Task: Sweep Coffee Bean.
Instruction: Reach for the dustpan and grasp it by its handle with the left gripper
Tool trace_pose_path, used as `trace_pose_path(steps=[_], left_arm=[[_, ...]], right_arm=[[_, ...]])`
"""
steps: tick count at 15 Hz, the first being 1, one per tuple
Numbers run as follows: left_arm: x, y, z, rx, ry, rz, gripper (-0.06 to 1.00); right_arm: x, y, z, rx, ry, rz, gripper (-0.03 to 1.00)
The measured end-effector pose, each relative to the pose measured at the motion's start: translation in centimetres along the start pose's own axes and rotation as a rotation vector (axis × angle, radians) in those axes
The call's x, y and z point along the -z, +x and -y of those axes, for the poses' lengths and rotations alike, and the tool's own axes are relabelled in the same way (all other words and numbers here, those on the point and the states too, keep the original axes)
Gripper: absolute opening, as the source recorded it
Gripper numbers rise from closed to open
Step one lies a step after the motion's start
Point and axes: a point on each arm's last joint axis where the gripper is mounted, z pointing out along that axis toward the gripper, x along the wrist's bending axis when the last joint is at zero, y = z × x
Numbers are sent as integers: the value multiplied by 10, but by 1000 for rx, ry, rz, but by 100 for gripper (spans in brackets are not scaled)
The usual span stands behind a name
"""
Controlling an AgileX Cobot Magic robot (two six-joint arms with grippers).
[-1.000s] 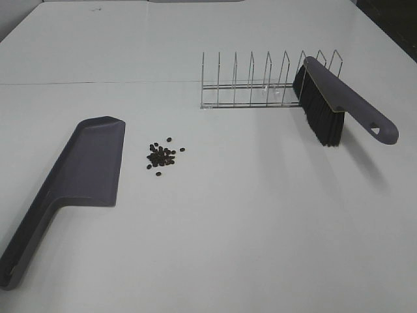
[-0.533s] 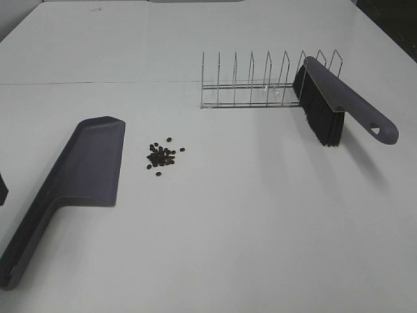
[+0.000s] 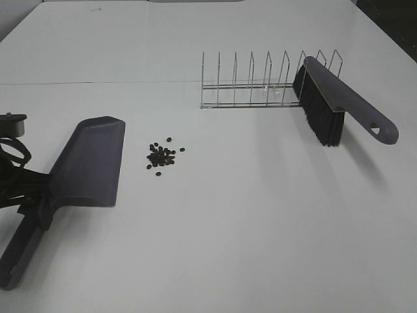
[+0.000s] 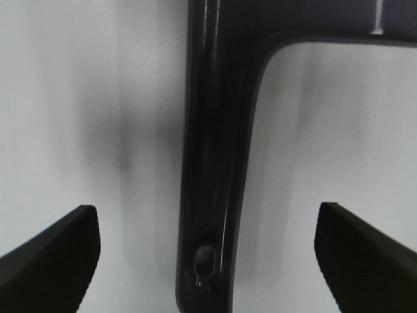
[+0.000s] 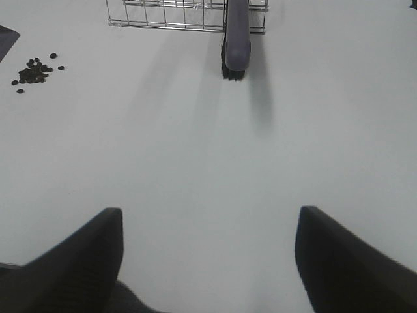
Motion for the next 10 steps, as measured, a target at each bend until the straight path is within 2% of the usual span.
trace_pose_path(steps=[4, 10], left_arm=[[-22, -1, -15, 5, -79, 7, 70], [-41, 0, -18, 5, -64, -1, 64]], right_arm=[[0, 0, 0, 0, 0, 0, 61], [0, 0, 0, 0, 0, 0, 61]])
